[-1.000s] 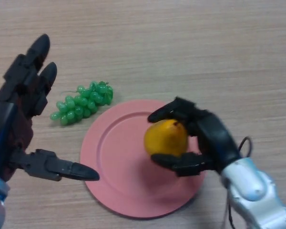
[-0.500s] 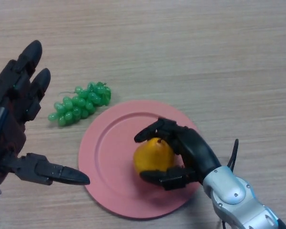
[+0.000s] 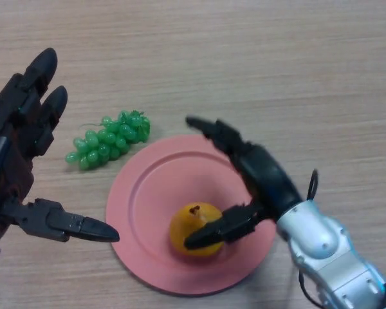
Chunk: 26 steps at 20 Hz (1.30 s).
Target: Pick up the yellow pear and place it on the plate
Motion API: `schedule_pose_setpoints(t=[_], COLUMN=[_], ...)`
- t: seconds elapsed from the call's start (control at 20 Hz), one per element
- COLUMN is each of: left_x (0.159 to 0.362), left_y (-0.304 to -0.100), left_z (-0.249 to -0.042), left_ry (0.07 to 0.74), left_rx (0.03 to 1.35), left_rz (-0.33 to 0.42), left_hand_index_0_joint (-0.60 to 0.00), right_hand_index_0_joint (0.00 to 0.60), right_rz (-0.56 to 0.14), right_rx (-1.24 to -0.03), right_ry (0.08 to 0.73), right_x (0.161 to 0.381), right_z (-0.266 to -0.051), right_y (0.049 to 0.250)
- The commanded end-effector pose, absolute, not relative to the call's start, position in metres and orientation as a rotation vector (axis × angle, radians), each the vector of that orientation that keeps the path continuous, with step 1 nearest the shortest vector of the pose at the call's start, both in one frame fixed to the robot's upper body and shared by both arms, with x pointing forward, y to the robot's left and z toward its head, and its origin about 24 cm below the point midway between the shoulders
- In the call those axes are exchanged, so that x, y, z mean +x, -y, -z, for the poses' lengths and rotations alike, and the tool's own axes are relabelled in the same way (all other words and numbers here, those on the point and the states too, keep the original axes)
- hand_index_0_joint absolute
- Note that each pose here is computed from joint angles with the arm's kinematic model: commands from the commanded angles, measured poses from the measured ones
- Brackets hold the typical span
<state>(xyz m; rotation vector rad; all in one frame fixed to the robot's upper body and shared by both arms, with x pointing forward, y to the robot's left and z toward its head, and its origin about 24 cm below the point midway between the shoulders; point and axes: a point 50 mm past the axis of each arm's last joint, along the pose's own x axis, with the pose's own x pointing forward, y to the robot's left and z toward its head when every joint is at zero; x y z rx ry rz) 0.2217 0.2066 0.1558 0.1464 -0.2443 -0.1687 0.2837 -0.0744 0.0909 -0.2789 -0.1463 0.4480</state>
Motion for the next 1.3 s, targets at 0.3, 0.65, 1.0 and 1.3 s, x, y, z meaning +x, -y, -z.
schedule_pose_setpoints(t=[0.3,0.65,1.0,1.3], left_x=[0.218,0.221,0.220,0.219], left_y=[-0.208,-0.200,-0.188,-0.185], left_z=[-0.179,-0.181,-0.185,-0.187], left_ry=[0.458,0.465,0.430,0.428], left_rx=[0.245,0.261,0.283,0.283], left_rz=[0.116,0.168,0.214,0.207], left_hand_index_0_joint=[0.000,0.000,0.000,0.000], right_hand_index_0_joint=[0.000,0.000,0.000,0.000], right_rz=[-0.304,-0.258,-0.263,-0.257], right_rx=[-0.271,-0.274,-0.271,-0.280], right_ry=[0.458,0.457,0.437,0.418], right_x=[0.242,0.199,0.187,0.184], right_z=[-0.168,-0.183,-0.190,-0.189], right_y=[0.139,0.162,0.161,0.168])
